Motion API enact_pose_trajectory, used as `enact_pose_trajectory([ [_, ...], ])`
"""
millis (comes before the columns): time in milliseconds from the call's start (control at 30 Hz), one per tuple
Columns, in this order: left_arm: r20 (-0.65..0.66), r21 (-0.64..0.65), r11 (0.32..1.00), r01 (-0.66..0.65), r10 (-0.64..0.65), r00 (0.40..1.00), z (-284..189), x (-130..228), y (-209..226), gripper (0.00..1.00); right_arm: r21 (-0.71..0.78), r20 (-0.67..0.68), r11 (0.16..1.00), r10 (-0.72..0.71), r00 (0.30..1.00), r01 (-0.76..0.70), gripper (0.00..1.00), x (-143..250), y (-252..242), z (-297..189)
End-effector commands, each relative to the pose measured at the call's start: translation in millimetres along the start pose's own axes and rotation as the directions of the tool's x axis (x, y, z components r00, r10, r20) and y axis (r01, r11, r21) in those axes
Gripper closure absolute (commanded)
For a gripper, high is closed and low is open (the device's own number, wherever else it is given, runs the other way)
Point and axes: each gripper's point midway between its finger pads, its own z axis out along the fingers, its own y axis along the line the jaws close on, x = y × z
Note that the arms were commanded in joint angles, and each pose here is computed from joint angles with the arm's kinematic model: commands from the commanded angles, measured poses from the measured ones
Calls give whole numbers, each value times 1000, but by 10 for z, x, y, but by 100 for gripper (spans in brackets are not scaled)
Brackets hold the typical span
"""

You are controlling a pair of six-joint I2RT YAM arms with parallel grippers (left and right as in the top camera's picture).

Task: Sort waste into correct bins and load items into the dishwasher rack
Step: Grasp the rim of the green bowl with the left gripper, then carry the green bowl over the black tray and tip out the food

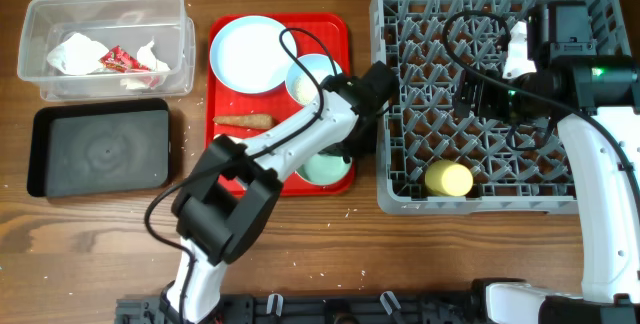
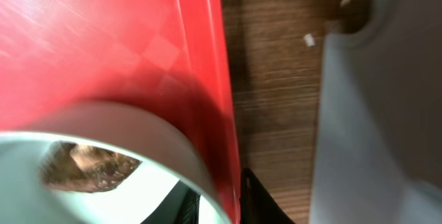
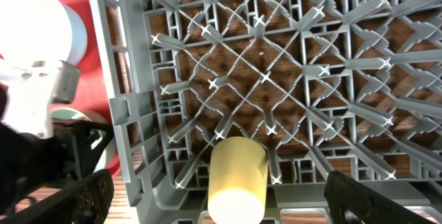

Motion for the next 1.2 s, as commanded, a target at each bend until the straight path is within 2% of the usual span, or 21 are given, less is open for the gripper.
enact_pose_trajectory([
  [0, -25, -40, 999, 3, -4, 1000, 148, 50, 60, 85, -18, 10, 1000, -23, 1000, 24, 0, -16, 38, -38],
  [33, -28, -42, 999, 4, -5, 1000, 148, 53, 70, 94, -19, 13, 1000, -23, 1000, 23, 0, -24, 40, -38],
  [67, -33, -46, 999, 5, -7, 999, 144, 62, 82, 96, -19, 15, 1000, -23, 1000, 24, 0, -27, 40, -38],
  [200, -41, -57, 998, 12, -14, 999, -191, 25, 174, 96, -19, 18, 1000, -24, 1000, 24, 0, -35, 41, -38],
  [300, 32, -6, 1000, 17, -17, 999, -938, -196, 373, 96, -19, 19, 1000, -23, 1000, 23, 0, -37, 41, -38],
  [367, 101, 51, 998, 44, -49, 994, -1476, -287, 669, 96, -22, 32, 999, -24, 999, 25, 0, -69, 48, -39],
  [433, 185, 77, 989, 122, -135, 973, -1902, -374, 1216, 96, -23, 40, 999, -23, 999, 24, 0, -90, 52, -40],
  [467, 216, 79, 973, 215, -228, 949, -2045, -428, 1647, 96, -24, 43, 999, -24, 999, 25, 0, -96, 53, -40],
  [500, 215, 98, 964, 246, -261, 941, -2081, -449, 1873, 96, -24, 44, 999, -24, 999, 25, 1, -99, 54, -40],
  [567, 176, 235, 922, 309, -353, 919, -2086, -467, 2467, 96, -24, 43, 999, -25, 999, 26, 1, -98, 54, -40],
  [633, 134, 435, 829, 351, -445, 886, -1939, -395, 3091, 96, -25, 51, 999, -24, 998, 25, 0, -116, 57, -41],
  [733, 77, 625, 675, 392, -553, 830, -1504, -185, 3619, 96, -27, 65, 999, -26, 998, 28, 0, -151, 64, -43],
  [800, 52, 766, 515, 385, -647, 761, -1441, -97, 3868, 96, -27, 70, 999, -28, 997, 30, 0, -163, 65, -44],
  [867, 18, 805, 427, 412, -711, 703, -1364, -11, 4103, 96, -29, 79, 999, -28, 997, 31, 0, -184, 70, -46],
  [933, -5, 823, 378, 424, -742, 670, -1340, 35, 4216, 96, -31, 88, 999, -28, 996, 31, 0, -207, 74, -48],
  [1100, -49, 958, 131, 254, -799, 599, -1844, -101, 4188, 96, -31, 89, 999, -29, 996, 32, 0, -209, 74, -48],
  [1167, -94, 971, 51, 232, -815, 571, -1957, -118, 4221, 96, -30, 84, 999, -29, 996, 32, 0, -197, 72, -47],
])
